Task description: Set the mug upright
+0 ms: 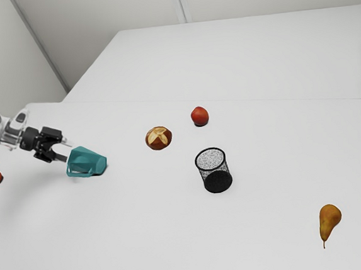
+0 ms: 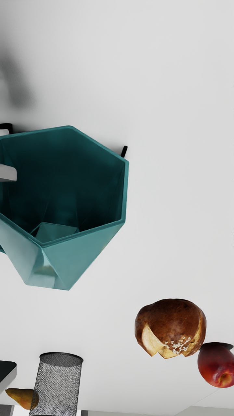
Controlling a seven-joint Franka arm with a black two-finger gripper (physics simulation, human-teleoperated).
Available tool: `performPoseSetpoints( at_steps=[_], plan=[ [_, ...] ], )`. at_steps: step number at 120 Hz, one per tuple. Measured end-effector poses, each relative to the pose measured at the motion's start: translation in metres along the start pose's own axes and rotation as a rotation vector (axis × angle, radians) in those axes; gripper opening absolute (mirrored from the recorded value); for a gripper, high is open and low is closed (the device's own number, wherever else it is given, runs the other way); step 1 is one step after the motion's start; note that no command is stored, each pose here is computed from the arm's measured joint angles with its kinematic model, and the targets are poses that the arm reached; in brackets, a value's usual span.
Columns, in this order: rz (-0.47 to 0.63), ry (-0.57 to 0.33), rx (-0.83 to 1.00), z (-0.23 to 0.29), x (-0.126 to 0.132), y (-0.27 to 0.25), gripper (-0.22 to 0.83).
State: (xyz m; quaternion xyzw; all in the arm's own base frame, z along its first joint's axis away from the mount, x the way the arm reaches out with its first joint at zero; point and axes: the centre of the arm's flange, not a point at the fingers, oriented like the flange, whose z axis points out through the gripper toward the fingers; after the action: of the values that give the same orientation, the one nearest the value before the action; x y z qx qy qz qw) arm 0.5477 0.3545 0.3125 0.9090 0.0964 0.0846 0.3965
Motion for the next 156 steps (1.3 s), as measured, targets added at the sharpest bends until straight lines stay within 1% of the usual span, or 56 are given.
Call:
performPoseSetpoints(
  at_steps=[19, 37, 40, 55, 63, 71, 84, 96, 105, 124, 140, 156],
  plan=[
    [0.021, 0.009, -0.006, 0.016, 0.007, 0.001, 0.62],
    [0.022, 0.015, -0.017, 0.027, 0.008, -0.003, 0.61],
    [0.023, 0.015, -0.02, 0.029, 0.008, -0.002, 0.57],
    [0.032, 0.017, -0.036, 0.034, 0.009, 0.001, 0.25],
    [0.035, 0.015, -0.044, 0.035, 0.009, 0.002, 0.11],
    [0.038, 0.013, -0.052, 0.032, 0.008, 0.003, 0.02],
    [0.049, 0.001, -0.067, 0.03, 0.007, 0.008, -0.06],
    [0.069, -0.012, -0.082, 0.03, 0.007, 0.019, -0.11],
    [0.095, -0.018, -0.088, 0.027, 0.009, 0.034, -0.12],
    [0.18, -0.025, -0.064, 0.009, 0.013, 0.082, -0.15],
    [0.284, -0.091, 0.05, 0.0, 0.015, 0.141, -0.15],
    [0.408, -0.187, 0.252, 0.008, 0.016, 0.221, -0.16]
  ],
)
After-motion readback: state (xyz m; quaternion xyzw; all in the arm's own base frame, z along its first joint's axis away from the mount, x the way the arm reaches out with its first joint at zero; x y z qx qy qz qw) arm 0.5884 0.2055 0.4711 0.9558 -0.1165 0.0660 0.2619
